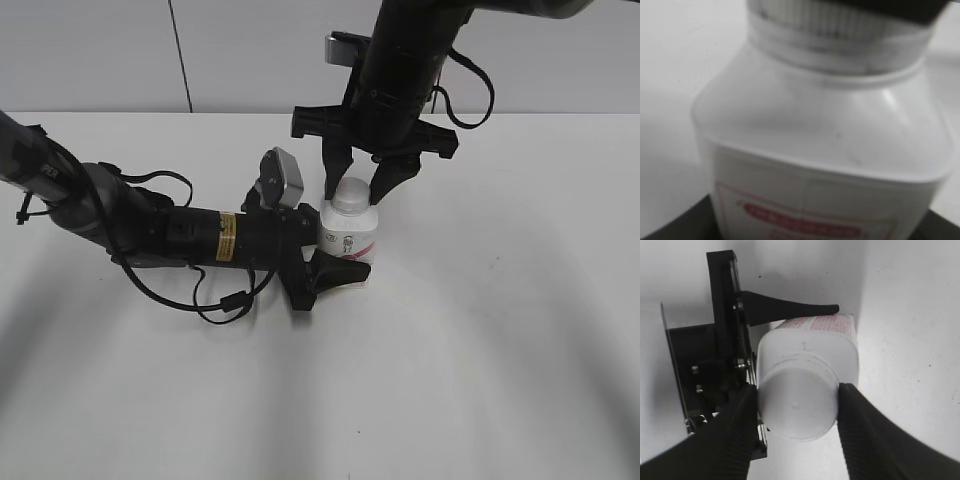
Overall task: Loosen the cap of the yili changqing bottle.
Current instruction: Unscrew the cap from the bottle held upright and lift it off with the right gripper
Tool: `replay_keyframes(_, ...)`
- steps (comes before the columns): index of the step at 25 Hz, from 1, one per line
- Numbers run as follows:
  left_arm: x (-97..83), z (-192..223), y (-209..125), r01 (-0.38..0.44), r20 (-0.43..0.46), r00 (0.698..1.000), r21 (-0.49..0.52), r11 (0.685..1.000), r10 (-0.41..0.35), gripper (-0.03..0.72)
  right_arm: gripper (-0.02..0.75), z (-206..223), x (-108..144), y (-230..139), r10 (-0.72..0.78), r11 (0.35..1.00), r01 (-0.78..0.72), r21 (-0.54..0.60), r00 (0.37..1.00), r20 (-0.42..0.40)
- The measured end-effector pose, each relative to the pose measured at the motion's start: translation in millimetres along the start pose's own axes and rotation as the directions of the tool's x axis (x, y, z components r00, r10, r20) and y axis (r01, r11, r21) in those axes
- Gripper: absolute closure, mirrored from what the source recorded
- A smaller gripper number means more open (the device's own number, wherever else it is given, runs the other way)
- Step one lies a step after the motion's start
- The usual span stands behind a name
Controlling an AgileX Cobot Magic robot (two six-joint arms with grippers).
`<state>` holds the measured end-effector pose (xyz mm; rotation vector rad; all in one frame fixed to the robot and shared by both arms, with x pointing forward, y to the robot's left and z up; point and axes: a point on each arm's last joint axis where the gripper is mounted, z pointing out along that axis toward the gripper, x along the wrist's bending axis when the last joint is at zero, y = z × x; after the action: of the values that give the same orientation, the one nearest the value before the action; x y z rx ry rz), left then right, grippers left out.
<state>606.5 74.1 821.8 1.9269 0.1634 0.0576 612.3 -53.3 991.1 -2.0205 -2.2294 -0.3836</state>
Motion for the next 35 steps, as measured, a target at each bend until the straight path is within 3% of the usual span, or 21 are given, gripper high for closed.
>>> replay_keyframes(5,0.0,0.0,0.0,0.000,0.000,1.000,0.000,1.000,0.000,0.264,0.349,0.0,0.3,-0.1,-0.022,1.000,0.022,0.001,1.000,-0.004)
replay_keyframes(10,-0.4,0.0,-0.2,-0.004,0.004,1.000,0.002,1.000,0.004,0.264,0.349,-0.2,1.8,-1.4,-0.266,0.964,0.267,0.012,0.963,-0.031)
replay_keyframes(15,-0.4,-0.3,-0.2,-0.011,0.007,1.000,0.001,1.000,0.011,0.267,0.349,-0.5,2.1,-2.1,-0.420,0.907,0.420,0.012,0.907,-0.039)
replay_keyframes(19,-0.6,-0.3,-0.2,-0.015,0.009,1.000,0.001,1.000,0.015,0.267,0.349,-0.6,1.7,-2.8,-0.565,0.825,0.566,0.015,0.824,-0.042)
replay_keyframes(28,-0.5,-0.2,0.1,-0.023,0.011,1.000,0.002,1.000,0.023,0.270,0.351,-1.3,0.0,-2.5,-0.832,0.553,0.833,0.018,0.554,-0.028)
replay_keyframes(35,0.0,-0.1,0.3,-0.016,0.009,1.000,0.003,1.000,0.016,0.270,0.351,-2.2,-0.6,-1.5,-0.889,0.458,0.888,0.033,0.459,-0.002)
